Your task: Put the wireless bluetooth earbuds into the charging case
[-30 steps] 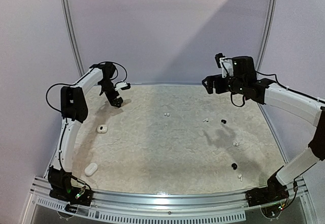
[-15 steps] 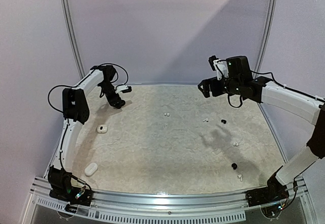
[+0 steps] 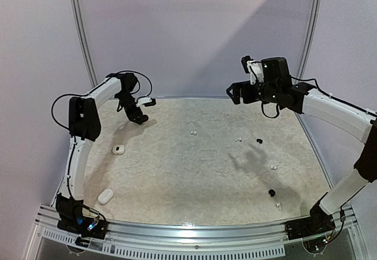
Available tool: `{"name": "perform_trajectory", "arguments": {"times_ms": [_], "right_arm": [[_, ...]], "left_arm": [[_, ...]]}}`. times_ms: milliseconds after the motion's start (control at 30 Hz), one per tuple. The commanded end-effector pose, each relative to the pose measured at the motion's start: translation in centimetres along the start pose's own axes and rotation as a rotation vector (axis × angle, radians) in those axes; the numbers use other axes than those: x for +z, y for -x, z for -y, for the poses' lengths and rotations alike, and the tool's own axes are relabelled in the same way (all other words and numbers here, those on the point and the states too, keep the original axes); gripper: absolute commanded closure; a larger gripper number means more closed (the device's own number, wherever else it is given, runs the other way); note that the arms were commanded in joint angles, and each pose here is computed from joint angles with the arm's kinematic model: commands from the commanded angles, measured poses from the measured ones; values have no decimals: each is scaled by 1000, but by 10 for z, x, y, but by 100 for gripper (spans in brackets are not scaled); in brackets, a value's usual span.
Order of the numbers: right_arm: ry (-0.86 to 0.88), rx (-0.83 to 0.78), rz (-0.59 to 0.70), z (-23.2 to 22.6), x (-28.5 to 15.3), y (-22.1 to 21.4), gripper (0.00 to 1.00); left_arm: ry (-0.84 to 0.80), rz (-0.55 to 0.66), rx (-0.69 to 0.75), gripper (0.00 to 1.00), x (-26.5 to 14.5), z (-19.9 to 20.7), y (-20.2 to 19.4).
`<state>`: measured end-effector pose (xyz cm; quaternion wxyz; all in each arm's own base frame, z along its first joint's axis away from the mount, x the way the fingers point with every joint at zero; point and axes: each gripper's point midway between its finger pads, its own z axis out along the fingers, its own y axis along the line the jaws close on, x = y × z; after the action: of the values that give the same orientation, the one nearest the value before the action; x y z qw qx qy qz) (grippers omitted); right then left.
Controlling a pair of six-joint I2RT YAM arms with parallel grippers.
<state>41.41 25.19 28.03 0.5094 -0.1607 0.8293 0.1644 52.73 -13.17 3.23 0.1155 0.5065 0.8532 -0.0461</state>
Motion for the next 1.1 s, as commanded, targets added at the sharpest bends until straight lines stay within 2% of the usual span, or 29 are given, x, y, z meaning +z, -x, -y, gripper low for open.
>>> {"name": "perform_trajectory", "arguments": {"times_ms": [0, 100, 233, 300, 467, 567, 767, 967, 1067], "right_arm": [[31, 118, 25, -10, 0, 24, 1], [116, 186, 24, -26, 2, 33, 3], [223, 298, 10, -53, 7, 42, 9], [280, 308, 10, -73, 9, 47, 11], [453, 306, -21, -127, 10, 47, 15], [545, 289, -33, -154, 9, 43, 19], [670, 294, -55, -185, 14, 35, 38], [645, 322, -92, -188, 36, 20, 43], [667, 338, -88, -192, 41, 20, 49]], "left_arm": [[143, 107, 248, 100, -80, 33, 66], [197, 171, 444, 100, -128, 66, 92], [296, 326, 676, 100, -191, 109, 123], [405, 404, 779, 100, -222, 130, 138], [640, 551, 961, 100, -239, 174, 167], [663, 565, 1008, 100, -231, 194, 168], [660, 575, 1003, 100, -230, 211, 174], [639, 589, 1001, 100, -230, 218, 174], [622, 600, 1009, 100, -229, 222, 172]]}}
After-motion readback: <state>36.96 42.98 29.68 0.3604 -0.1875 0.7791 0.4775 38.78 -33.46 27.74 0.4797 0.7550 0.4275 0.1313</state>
